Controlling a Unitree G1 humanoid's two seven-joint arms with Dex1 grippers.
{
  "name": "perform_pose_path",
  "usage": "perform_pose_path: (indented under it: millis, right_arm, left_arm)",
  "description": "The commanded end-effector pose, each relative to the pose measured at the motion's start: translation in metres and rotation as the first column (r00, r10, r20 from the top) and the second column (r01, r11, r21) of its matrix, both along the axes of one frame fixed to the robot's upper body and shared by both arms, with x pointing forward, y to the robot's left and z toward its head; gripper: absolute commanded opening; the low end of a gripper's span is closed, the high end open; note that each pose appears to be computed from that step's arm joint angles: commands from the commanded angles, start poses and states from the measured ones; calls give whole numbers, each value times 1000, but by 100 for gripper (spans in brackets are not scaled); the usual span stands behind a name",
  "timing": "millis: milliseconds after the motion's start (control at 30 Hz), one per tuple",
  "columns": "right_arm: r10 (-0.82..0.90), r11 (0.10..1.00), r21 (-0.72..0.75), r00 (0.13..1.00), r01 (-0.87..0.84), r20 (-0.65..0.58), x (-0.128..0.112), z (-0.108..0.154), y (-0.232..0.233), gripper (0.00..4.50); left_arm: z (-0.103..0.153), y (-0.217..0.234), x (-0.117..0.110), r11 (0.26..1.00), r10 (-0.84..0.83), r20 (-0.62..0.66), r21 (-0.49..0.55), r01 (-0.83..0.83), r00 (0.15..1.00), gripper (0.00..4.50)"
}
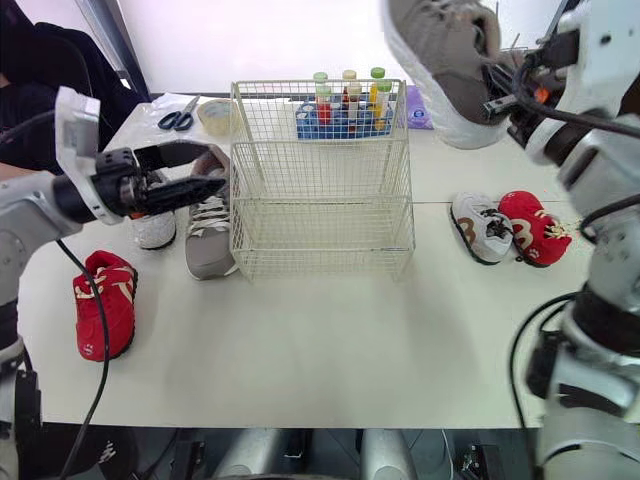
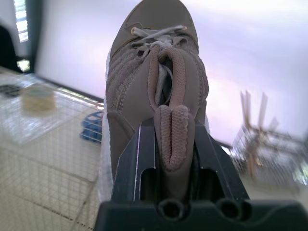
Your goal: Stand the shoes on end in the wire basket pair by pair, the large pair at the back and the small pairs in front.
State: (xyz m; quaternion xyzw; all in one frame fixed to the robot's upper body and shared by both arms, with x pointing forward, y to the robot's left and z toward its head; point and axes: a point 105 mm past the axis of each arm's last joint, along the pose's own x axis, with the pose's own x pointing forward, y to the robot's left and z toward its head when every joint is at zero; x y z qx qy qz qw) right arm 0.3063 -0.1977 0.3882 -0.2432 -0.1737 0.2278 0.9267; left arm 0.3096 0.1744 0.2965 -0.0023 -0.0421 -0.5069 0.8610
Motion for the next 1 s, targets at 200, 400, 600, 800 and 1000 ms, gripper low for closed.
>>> perform_pose_path:
  millis: [200,400,600,800,1000]
  right_arm:
    - [364,807,-568,893,-161,264,-22,37,32,19]
    - [493,646,-757,812,-101,313,-13,29,53,19]
    - [595,579,-810,728,-96,340,-12,21,73,19]
    - [674,542,-835,646,-100,359,-23,16,88,19]
    - [719,504,-857,603,-110,345,-32,9,98,19]
  left_arm:
    - [40,44,5,996,45,-32,-78,-47,998,450]
    - [58,51,-1,992,18,-39,-120,-23,999,450]
    - [52,41,-2,995,-30,-63,-97,24,998,450]
    - [48,38,4,995,-41,-77,-93,34,996,450]
    - [49,28,3,992,-92,-73,-89,86,993,450]
